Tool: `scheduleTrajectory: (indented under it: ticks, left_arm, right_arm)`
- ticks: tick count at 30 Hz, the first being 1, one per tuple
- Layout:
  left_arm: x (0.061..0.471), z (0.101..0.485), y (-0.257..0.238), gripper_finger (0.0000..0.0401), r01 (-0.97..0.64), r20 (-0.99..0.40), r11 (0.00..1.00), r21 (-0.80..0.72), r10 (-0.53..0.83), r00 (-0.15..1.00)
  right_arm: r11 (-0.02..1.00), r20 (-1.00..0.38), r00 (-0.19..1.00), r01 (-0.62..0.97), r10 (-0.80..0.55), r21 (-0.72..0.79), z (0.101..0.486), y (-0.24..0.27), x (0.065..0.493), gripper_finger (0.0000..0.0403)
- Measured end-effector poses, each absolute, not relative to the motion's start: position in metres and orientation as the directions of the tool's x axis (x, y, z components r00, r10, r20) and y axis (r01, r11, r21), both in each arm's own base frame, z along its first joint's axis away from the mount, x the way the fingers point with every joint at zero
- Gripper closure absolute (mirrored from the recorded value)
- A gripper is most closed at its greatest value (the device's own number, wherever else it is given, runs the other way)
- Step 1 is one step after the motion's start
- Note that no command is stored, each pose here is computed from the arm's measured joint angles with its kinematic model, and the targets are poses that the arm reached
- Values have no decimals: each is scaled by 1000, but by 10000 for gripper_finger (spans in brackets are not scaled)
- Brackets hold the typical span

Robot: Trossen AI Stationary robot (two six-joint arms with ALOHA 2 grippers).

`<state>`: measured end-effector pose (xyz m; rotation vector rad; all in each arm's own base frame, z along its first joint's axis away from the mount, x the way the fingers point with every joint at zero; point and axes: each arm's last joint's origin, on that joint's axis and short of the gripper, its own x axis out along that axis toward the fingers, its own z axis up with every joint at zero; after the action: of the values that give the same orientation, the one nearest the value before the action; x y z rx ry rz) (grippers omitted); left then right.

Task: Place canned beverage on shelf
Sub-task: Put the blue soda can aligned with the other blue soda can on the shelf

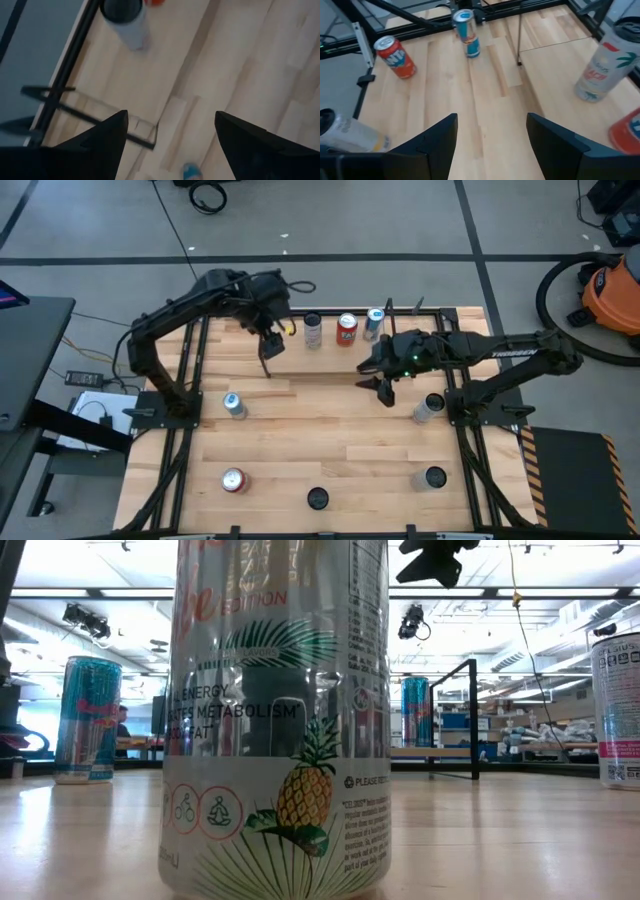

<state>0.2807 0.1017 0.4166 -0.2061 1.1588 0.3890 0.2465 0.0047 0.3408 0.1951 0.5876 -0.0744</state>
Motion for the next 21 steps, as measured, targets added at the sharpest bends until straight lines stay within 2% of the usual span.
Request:
scheduleTrajectory:
  ticks: [5,21]
  left_arm:
    - [279,418,81,101,-395,-930,917,59,195,313]
    - [256,443,28,101,-343,-883,937,68,217,417]
  right_arm:
    - [979,-557,830,98,18,179,341,15,246,156]
    - [968,-563,825,92,56,232,327,47,243,156]
